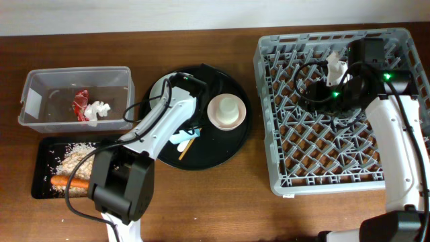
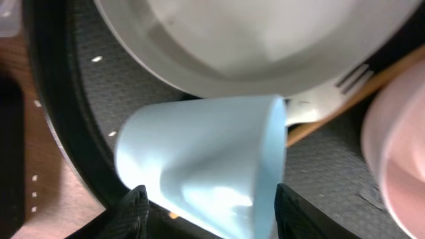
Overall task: Sort waste into correct bins and load items into the dishwasher rack
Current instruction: 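Grasp the light-blue cup with the left gripper and lift it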
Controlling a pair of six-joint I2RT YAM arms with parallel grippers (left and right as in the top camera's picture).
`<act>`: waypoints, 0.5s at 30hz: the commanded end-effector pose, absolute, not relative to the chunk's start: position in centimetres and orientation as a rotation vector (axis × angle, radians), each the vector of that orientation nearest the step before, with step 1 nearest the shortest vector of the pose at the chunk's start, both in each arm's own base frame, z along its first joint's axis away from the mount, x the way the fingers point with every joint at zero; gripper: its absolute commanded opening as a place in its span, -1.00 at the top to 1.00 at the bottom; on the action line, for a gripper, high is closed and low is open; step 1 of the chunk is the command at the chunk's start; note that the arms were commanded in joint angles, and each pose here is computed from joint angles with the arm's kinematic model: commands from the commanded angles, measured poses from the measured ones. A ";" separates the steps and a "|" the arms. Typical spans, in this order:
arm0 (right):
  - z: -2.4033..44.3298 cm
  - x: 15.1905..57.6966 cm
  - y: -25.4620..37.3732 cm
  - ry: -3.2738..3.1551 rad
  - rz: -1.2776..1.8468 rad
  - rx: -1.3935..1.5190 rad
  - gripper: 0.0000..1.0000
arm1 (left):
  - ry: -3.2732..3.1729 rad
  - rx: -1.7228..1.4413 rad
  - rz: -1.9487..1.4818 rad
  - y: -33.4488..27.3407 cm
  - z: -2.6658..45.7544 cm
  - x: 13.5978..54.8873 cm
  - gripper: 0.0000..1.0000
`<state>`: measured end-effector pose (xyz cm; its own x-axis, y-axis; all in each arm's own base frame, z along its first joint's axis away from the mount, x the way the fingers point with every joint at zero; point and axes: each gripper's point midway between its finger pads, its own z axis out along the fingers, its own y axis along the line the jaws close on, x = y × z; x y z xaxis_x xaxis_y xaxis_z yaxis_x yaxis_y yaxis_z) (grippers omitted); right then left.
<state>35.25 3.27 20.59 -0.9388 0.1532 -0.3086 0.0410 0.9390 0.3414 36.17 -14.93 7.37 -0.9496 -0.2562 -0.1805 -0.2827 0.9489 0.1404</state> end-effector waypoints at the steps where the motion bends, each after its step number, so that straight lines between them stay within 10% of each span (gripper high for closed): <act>1: 21.3 35.1 3.0 2.742 0.455 0.130 -0.02 | 2.945 -0.366 0.266 -15.9 6.8 36.2 -0.12; 7: 21.1 35.1 2.6 2.749 0.429 0.136 -0.02 | 2.928 -0.358 0.358 -14.8 6.8 36.2 0.09; 9: 21.1 35.1 2.6 2.749 0.429 0.137 -0.02 | 2.907 -0.353 0.419 -14.0 7.0 36.2 0.40; 10: 21.1 35.1 2.6 2.749 0.429 0.136 -0.02 | 2.895 -0.347 0.467 -13.4 7.6 36.2 0.99; 15: 21.1 34.9 2.7 2.755 0.430 0.138 -0.02 | 2.904 -0.324 0.507 -12.1 11.2 36.8 0.99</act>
